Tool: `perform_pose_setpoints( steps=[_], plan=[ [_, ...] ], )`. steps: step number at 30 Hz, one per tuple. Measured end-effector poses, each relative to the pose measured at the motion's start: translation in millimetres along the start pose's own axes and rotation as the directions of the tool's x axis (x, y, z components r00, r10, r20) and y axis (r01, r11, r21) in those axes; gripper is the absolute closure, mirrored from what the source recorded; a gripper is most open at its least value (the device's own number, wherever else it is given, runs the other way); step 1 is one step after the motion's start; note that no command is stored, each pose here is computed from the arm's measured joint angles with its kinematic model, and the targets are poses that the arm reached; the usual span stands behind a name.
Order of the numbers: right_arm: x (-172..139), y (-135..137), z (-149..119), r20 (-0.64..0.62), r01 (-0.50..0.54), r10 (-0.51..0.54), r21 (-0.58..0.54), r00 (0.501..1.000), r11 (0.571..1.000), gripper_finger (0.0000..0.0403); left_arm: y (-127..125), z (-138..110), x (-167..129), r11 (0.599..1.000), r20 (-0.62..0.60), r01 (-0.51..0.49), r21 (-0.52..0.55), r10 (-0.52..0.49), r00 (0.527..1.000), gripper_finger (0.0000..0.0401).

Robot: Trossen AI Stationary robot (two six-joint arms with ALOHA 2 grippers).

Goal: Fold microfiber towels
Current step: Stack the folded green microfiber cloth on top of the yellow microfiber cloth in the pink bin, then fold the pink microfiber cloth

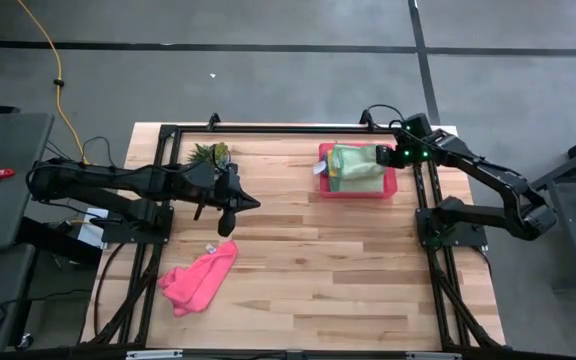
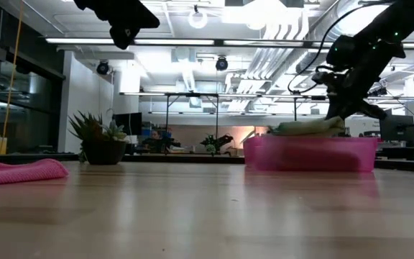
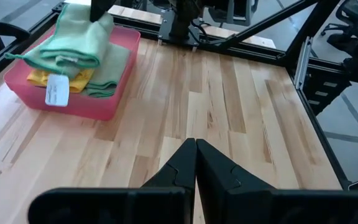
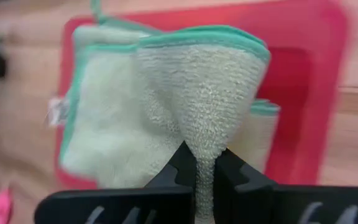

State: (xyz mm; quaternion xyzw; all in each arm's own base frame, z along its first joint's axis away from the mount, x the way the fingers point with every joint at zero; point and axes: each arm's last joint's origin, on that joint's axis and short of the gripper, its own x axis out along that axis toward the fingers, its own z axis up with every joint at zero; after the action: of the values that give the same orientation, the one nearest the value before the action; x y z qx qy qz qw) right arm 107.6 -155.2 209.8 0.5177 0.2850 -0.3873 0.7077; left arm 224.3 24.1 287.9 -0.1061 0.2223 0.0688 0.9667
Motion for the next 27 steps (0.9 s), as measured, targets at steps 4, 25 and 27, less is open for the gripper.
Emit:
perform_pose_setpoints(
  steps=[4,25,27],
  plan=[
    [0,-2,2,0.047,0.065,-0.069,0.082,0.996,0.994,0.0402,0,0,0,1.0,0.0,0.0,0.0,0.0,1.0,0.0401],
    [-22,9,18,0.184,0.251,-0.252,0.032,0.95,0.967,0.0219,0,0,0,1.0,-0.002,-0.001,-0.001,0.001,1.0,0.0401],
    [-33,17,25,0.223,0.244,-0.242,0.02,0.944,0.97,0.0214,0,0,0,1.0,-0.002,-0.001,-0.001,0.001,1.0,0.0401]
  ],
)
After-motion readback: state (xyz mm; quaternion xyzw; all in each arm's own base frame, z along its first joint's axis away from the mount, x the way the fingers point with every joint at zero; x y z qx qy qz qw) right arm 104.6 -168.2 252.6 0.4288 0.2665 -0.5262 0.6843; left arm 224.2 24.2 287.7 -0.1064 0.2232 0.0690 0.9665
